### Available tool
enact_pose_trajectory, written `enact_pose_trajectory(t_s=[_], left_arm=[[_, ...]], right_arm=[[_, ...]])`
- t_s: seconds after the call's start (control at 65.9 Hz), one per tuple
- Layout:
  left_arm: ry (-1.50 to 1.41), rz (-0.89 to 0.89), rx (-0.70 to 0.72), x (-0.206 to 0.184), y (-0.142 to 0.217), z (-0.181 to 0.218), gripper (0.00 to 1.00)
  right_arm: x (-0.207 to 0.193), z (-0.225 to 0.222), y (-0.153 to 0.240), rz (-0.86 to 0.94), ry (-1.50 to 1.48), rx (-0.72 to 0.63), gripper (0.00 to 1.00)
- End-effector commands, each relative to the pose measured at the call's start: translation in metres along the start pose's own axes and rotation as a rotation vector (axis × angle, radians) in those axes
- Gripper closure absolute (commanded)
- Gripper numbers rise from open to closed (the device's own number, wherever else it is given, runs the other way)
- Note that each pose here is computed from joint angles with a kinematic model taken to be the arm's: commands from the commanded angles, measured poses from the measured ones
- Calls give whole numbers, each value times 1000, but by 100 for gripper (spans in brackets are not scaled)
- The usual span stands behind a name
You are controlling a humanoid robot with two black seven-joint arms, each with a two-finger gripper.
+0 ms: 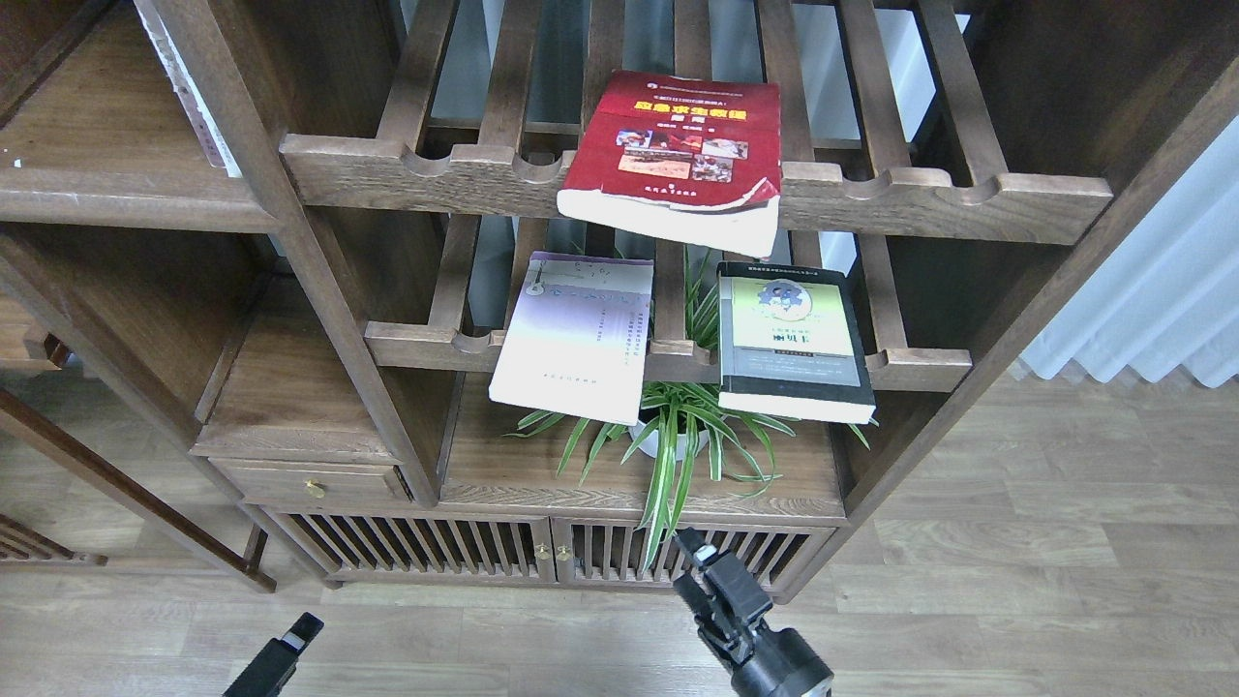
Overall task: Organize books on shelf
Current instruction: 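Raise the right gripper toward the green-covered book on the middle shelf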
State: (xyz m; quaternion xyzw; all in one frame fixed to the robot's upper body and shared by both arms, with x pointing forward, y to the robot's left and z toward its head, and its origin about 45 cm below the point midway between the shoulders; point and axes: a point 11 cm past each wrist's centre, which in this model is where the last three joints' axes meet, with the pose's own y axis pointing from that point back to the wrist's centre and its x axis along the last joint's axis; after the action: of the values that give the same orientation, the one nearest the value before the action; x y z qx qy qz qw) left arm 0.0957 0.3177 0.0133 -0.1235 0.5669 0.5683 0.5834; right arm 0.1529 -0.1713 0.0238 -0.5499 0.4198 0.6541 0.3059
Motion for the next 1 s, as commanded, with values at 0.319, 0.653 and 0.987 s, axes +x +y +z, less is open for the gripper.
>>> enact_pose_trajectory(t_s=[0.319,0.653,0.987], left_arm=[[20,11,9,4,-7,-6,0],[38,4,3,1,-7,-9,0],[31,14,6,5,-5,-8,0]], right_arm=[[10,1,3,34,1,-14,0],[49,13,12,164,32,-94,0],[44,6,4,148,58,-101,0]])
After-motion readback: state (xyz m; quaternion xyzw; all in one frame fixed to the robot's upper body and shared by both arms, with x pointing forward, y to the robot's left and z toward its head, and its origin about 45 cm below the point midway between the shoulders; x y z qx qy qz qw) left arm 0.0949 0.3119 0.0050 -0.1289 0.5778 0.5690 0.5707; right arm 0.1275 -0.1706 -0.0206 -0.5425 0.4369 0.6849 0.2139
